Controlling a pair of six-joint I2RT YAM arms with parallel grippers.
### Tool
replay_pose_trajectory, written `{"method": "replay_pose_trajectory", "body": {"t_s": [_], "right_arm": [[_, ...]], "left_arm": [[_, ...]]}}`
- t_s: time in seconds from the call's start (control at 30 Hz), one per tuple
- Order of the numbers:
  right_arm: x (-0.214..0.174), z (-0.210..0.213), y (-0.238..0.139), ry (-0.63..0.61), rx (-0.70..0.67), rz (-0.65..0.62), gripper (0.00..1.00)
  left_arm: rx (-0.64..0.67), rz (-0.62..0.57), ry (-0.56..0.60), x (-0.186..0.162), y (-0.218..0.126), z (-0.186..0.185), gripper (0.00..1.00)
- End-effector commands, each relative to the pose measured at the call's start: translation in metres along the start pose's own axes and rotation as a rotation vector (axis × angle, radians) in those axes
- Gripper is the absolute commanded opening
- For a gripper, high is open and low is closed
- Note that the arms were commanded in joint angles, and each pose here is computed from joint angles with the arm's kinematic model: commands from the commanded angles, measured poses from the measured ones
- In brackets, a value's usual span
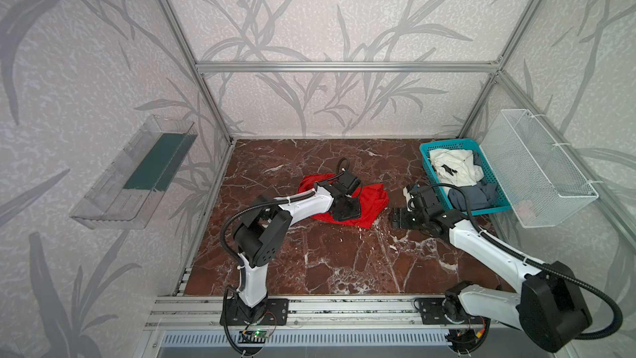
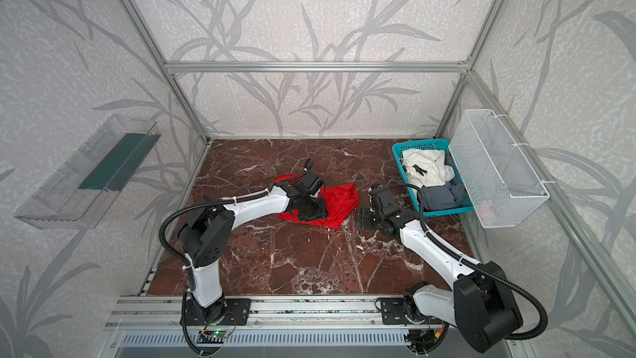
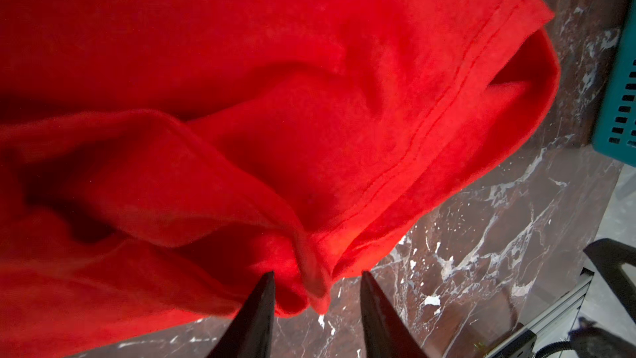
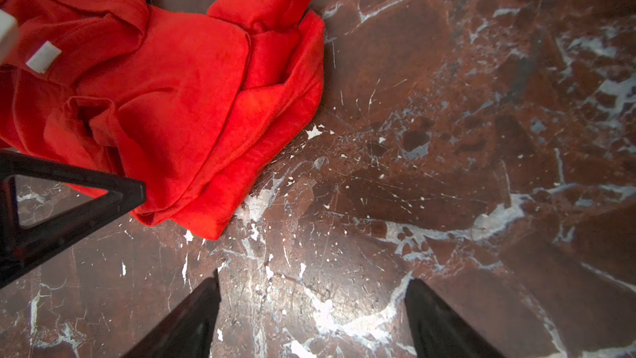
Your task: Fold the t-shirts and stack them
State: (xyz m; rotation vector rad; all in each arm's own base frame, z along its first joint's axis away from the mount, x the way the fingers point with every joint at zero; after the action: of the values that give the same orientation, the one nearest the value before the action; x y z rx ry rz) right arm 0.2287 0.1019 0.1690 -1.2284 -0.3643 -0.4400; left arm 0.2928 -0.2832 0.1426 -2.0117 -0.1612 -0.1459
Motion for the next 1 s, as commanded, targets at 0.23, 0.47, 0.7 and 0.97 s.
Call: {"method": "replay_pose_trajectory", "body": {"t_s": [0.23,0.47,0.7,0.97], "right_arm": [[-0.002,-0.006,-0.012,0.007,0.023,-0.039,0.85],[0.002,-0.005,-0.023,0.009,0.034,-0.066,0.85],[0.005,-0.006,-0.037,0.015,0.026,-0.101,0.85],[0.009,-0.005,-0.063,0.007,0.024,-0.158,0.85]], "left_arm": [[0.052,0.013,-0.034,-0.005,0.007,-0.006,0.13],[-0.029,-0.156,0.066,0.03,-0.056,-0.04,0.0],[-0.184,-0.463,0.281,0.118,-0.175,-0.116,0.0],[-0.578,-0.753,0.427,0.124,-0.328,-0.152,0.0]]}}
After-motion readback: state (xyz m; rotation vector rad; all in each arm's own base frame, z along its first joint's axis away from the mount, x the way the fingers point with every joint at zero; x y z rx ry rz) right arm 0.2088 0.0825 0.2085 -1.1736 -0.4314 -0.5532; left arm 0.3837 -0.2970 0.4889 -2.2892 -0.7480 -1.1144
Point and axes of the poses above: each gripper's point midway between its finger pads, its own y axis out along the fingers, its own z axis along the line the jaws close on, x = y × z, the point moved 10 cm from there along -y, back along the fingers, and after that the axes turned 2 degrees about y, right-handed, at the moved point
